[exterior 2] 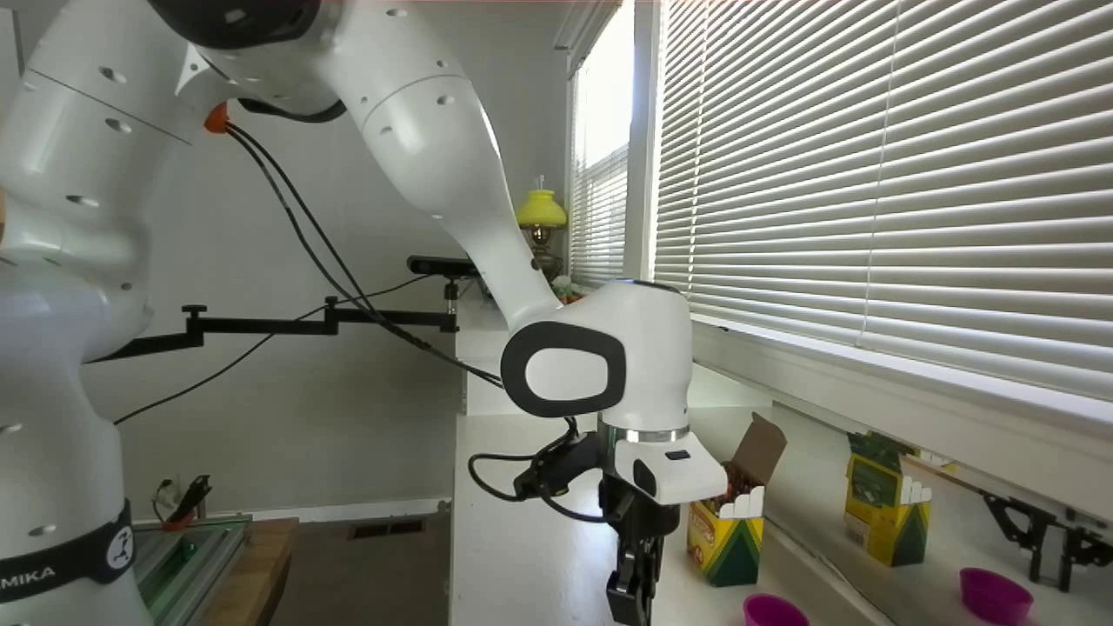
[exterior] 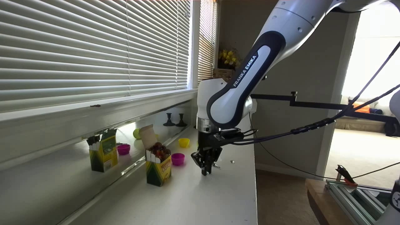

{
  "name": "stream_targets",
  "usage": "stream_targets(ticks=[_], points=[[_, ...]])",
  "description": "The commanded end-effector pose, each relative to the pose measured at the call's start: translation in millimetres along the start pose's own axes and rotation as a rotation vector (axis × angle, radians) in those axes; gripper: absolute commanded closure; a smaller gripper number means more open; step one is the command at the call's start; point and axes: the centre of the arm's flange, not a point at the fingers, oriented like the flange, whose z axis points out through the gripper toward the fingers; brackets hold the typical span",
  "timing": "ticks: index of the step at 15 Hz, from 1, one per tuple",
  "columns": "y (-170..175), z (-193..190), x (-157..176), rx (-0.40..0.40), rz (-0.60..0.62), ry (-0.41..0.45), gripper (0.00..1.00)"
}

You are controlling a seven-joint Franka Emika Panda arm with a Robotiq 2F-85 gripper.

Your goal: Pick up one of the small silver objects into the purple cup

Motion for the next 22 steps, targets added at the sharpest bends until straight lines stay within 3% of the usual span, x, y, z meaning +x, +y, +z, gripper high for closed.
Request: stream_targets(ticks=[1, 3, 9, 15, 22], points=[[-1, -6, -3, -0.030, 0.015, -0.012, 0.82], [-1, -7, -2, -0.029, 0.014, -0.012, 0.94], [-9, -45, 9, 0.002, 0.013, -0.016, 0.93], [-34, -86, 48, 0.084, 0.043, 0.012, 0.93], [-40, -91, 94, 0.118, 0.131, 0.054, 0.93]])
